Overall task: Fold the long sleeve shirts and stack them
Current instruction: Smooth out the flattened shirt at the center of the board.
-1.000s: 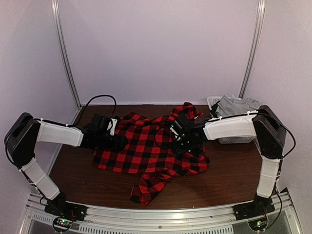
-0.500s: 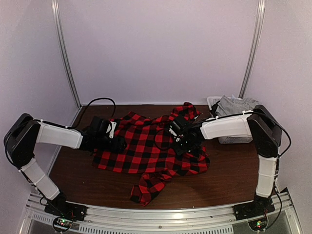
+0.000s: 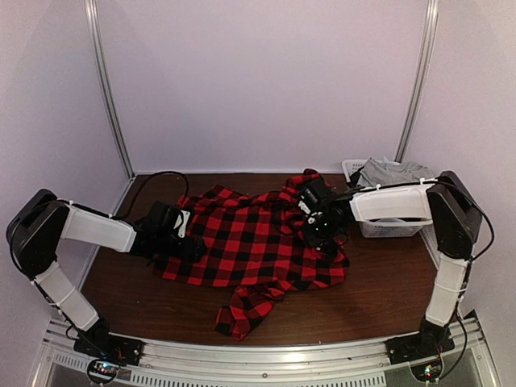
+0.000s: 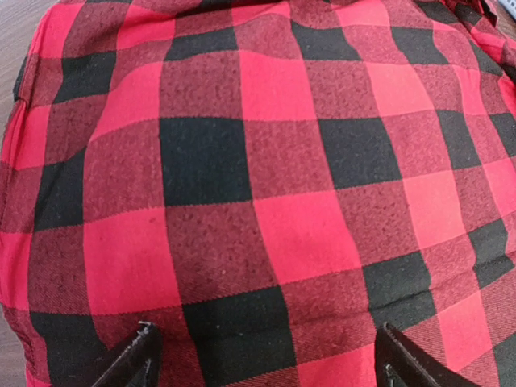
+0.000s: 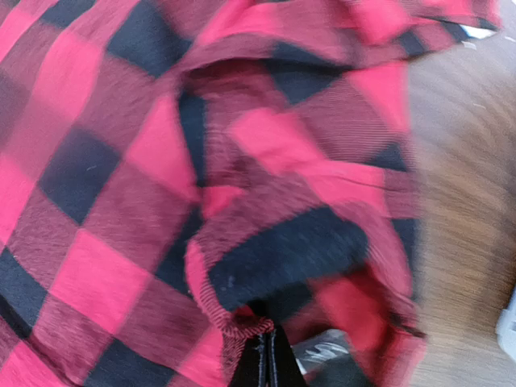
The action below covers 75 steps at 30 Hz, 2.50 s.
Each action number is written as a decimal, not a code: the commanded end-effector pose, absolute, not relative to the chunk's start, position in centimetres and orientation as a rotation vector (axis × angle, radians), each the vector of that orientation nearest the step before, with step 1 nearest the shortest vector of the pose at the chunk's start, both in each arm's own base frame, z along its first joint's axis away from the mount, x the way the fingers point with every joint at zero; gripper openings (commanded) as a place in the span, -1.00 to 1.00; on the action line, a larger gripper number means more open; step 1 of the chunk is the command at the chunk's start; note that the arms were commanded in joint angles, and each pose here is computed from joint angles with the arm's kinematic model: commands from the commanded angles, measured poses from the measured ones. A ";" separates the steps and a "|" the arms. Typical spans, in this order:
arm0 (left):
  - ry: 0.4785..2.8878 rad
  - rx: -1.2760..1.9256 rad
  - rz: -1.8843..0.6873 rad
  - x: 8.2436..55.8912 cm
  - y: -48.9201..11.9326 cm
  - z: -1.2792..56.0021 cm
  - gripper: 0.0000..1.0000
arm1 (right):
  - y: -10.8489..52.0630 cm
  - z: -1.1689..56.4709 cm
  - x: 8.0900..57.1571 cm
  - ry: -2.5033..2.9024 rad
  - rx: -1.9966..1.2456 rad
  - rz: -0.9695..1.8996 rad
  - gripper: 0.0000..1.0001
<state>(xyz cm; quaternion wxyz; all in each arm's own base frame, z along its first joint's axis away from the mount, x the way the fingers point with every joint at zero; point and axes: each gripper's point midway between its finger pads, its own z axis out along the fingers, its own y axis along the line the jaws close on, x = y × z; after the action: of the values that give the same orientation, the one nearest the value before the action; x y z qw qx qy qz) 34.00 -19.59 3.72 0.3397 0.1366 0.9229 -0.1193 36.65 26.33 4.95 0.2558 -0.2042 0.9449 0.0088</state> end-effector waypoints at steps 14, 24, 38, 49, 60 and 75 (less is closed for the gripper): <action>2.395 0.333 -0.274 34.2 -19.0 2.7 0.87 | 12.7 13.1 43.1 2.432 -0.162 -0.190 -1.00; 2.435 0.322 -0.202 34.1 -18.1 1.6 0.87 | 11.5 16.2 43.9 2.365 -0.107 -0.274 -0.43; 2.476 0.308 -0.177 32.2 -16.7 0.1 0.86 | 22.3 13.6 43.0 2.362 -0.380 0.100 -0.18; 2.527 0.150 -0.337 28.8 -17.3 0.2 0.84 | 23.4 6.0 46.2 2.476 -0.362 0.135 -0.20; 2.555 0.022 -0.315 25.9 -15.4 -0.6 0.83 | 17.7 4.7 49.3 2.488 -0.135 0.109 -0.15; 2.474 0.071 -0.310 28.8 -16.8 1.9 0.84 | 20.7 10.0 49.0 2.357 -0.178 0.347 -0.07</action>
<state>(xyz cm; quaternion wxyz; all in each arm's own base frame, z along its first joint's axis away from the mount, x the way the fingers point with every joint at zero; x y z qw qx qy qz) 29.20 -17.37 2.82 0.3418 0.0197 0.9288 -0.1417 48.85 17.75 5.65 0.3219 -0.0388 0.9421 0.0858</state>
